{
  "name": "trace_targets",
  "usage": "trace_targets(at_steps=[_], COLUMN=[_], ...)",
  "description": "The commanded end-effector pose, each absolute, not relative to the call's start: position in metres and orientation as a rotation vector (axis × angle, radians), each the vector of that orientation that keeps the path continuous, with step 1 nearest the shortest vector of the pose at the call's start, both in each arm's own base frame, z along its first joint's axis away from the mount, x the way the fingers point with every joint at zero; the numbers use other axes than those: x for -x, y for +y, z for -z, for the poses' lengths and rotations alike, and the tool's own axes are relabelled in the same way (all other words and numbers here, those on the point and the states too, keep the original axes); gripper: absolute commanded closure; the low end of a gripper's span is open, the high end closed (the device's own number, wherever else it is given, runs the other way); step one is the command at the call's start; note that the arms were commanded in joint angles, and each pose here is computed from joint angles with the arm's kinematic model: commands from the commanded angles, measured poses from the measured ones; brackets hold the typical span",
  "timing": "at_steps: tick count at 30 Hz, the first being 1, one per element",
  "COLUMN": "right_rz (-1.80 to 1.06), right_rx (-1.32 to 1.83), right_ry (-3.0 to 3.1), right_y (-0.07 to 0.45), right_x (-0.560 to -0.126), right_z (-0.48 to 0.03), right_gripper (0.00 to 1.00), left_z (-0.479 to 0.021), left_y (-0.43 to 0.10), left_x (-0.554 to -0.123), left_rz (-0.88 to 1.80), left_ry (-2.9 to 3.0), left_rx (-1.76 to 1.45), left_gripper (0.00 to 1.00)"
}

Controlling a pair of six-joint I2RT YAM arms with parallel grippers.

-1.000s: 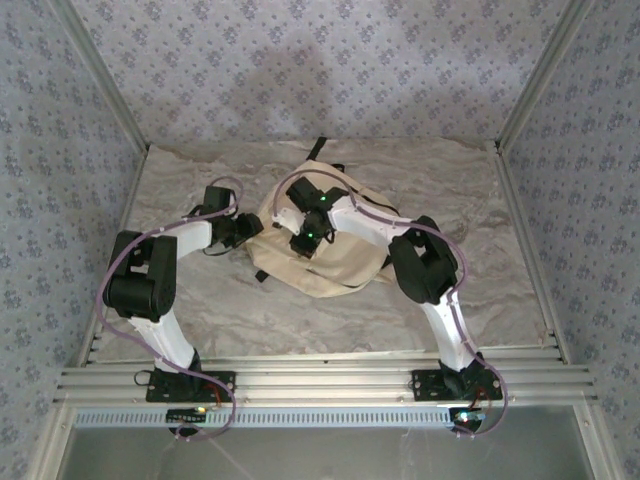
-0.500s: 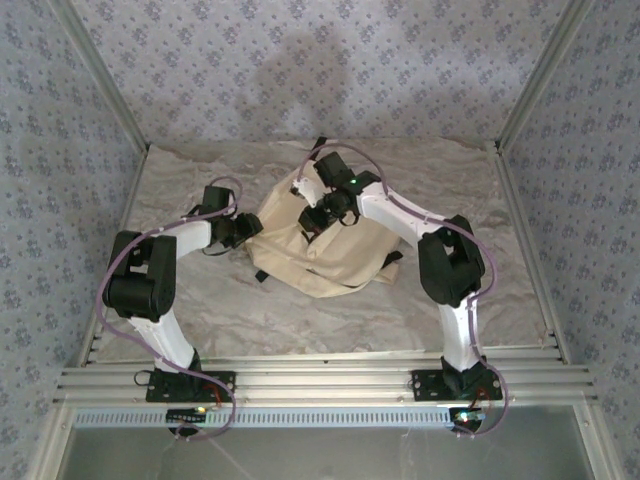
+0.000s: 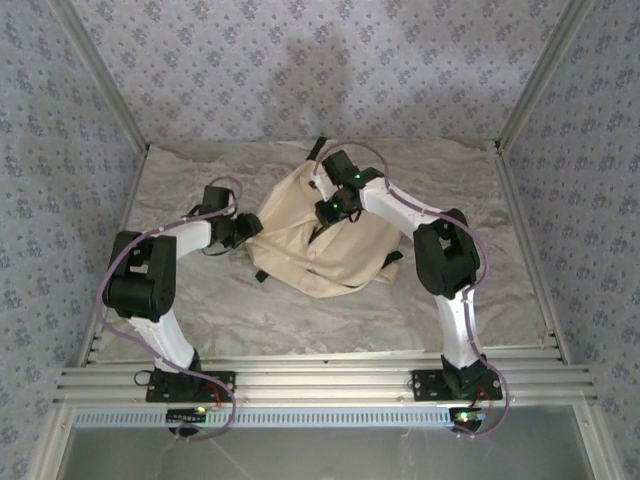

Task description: Pack the student bag

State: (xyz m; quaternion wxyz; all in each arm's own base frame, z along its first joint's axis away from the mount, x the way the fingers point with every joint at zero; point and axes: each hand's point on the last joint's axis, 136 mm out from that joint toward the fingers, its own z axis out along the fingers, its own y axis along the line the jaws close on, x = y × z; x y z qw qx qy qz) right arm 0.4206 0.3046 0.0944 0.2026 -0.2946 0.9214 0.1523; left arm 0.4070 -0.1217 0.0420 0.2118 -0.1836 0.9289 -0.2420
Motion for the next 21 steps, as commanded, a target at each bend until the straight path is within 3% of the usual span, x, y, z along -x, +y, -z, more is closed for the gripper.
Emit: trace_targets(at_steps=[1,6,13,21], right_rz=[-0.410,-0.432,-0.367,-0.093], right_rx=[0.760,0.739,0.876,1.087], right_ry=[2.579,2.577,2.541,2.500], right_y=[0.304,0.319,0.346,0.359], right_x=[-0.416,-0.397,-0.375,-0.374], right_z=[-0.115,-0.130,-0.124,-0.103], right_gripper=[0.64,0.54,0.54,0.54], left_z=[-0.056,-0.058,-0.058,-0.059], left_y=[-0.121,-0.122,-0.122,-0.123], left_x=[-0.411,-0.412,-0.411,-0.411], left_rz=[0.689,0.691,0.694,0.702], left_ry=[2.561,2.556,2.557,2.553], left_rx=[0.493,0.492,0.487,0.491], left_gripper=[0.52,0.52,0.52,0.52])
